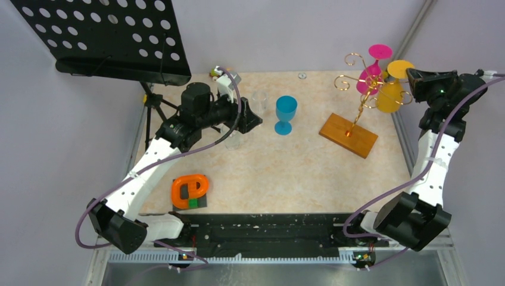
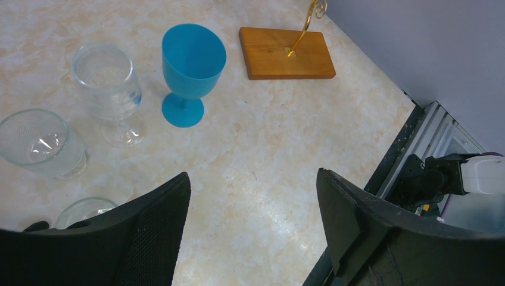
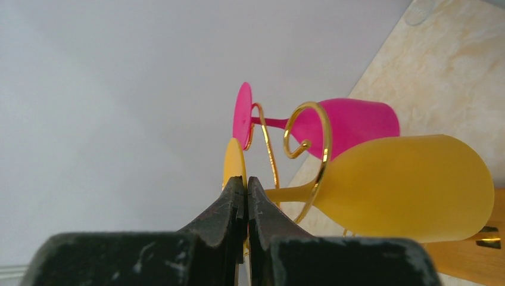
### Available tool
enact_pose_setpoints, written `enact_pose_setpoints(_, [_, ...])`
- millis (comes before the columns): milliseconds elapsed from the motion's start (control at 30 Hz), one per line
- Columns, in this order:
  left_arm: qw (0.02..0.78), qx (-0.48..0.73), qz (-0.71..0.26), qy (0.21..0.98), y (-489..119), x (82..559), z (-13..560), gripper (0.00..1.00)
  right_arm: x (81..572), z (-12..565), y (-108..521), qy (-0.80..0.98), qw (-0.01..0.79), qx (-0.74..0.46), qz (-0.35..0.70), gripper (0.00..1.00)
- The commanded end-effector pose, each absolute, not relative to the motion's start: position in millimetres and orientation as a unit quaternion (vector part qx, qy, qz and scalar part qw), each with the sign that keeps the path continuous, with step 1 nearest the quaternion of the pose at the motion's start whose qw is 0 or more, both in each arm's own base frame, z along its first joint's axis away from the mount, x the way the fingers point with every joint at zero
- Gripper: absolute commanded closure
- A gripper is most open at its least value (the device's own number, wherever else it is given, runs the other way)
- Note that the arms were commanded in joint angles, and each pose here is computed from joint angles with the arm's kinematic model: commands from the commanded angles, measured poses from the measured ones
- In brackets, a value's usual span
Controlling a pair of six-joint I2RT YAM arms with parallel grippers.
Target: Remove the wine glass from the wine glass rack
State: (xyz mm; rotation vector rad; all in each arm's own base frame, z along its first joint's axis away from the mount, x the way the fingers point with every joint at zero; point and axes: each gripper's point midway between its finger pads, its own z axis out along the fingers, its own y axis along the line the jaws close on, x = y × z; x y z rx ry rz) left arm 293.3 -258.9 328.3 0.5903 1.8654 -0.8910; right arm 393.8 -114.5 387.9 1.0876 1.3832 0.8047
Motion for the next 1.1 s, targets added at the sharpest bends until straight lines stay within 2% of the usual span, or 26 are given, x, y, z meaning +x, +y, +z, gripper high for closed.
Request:
enact_pose_setpoints(0, [0.501,0.241,-0.367,0.746,-258,293,345,0.19,405,415,-92,0.581,0.593,0.41,0.378,1.0])
enact_pose_setpoints(767, [0.501,0.24,-0.372,0.743,-260,293,347,0.18,437,474,-115,0.524,0.714,0.325,0.332,1.0])
enact_pose_setpoints(1067, [0.493,0.246,-0.382,0.742,-264,292,345,0.18,428,531,-86,0.499,0.772,0.18,0.351,1.0])
